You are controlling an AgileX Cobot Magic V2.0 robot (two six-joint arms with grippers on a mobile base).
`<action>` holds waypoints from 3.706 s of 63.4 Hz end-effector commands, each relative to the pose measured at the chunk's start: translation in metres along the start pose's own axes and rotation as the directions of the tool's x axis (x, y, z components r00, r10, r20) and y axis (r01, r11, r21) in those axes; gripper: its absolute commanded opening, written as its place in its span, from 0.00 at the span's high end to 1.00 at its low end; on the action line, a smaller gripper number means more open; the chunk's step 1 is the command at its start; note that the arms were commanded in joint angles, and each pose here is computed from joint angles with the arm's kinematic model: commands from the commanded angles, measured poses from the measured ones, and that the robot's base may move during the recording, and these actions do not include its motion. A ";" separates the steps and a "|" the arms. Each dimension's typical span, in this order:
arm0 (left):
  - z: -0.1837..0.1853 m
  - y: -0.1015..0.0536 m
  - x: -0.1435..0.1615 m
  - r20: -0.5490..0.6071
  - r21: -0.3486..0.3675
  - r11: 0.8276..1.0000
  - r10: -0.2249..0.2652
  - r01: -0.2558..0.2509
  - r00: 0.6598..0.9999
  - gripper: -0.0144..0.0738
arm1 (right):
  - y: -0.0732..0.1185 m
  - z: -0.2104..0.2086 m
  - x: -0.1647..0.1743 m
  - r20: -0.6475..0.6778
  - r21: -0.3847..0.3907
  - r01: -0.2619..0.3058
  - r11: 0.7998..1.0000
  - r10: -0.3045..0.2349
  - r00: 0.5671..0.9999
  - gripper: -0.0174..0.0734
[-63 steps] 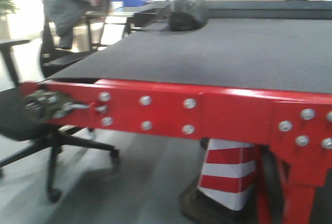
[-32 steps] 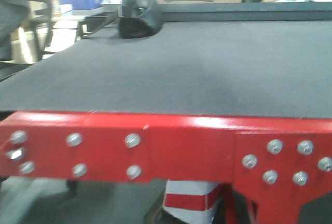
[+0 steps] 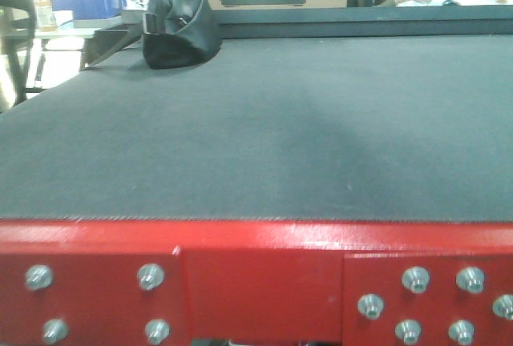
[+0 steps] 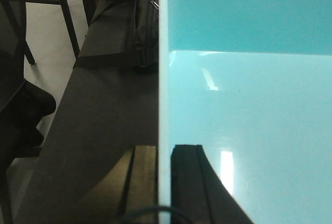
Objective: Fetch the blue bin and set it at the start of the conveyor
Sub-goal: 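Hold the bin while the base drives up to the red conveyor, then lower the teal bin onto the grey conveyor belt with both grippers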
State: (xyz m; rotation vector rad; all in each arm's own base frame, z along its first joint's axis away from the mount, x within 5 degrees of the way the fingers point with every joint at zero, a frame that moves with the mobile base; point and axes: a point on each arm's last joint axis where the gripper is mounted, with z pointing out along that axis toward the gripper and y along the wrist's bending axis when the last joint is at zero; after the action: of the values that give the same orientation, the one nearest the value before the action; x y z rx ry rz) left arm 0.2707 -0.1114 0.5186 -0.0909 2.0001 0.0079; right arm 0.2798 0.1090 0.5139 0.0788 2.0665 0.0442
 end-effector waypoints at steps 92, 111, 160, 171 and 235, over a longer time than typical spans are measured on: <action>-0.007 0.005 -0.008 0.069 -0.018 1.000 0.010 -0.009 0.998 0.96 | -0.002 -0.007 -0.008 0.068 -0.011 0.005 1.000 -0.004 0.998 0.98; -0.007 0.005 -0.008 0.071 -0.017 1.000 0.010 -0.009 0.997 0.96 | -0.002 -0.008 -0.009 0.075 -0.015 0.005 1.000 -0.004 0.997 0.98; 0.092 -0.036 0.096 -0.128 0.154 0.988 0.017 0.003 0.992 0.96 | 0.004 0.090 0.078 -0.087 -0.059 -0.054 0.997 0.049 0.995 0.98; 0.126 -0.026 0.136 -0.190 0.178 0.983 -0.011 0.045 0.982 0.96 | 0.004 0.124 0.124 -0.138 -0.094 -0.024 0.995 0.011 0.990 0.98; 0.189 -0.022 0.189 -0.333 0.111 0.994 0.024 0.014 0.943 0.55 | 0.002 0.201 0.170 -0.238 -0.063 -0.096 0.993 0.078 0.968 0.44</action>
State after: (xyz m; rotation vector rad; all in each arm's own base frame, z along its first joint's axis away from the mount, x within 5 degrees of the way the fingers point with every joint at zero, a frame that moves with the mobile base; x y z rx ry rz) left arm 0.3645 -0.1266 0.2603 -0.0279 2.3915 -0.0495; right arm 0.3722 0.1176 0.2556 0.1347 2.3612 0.1303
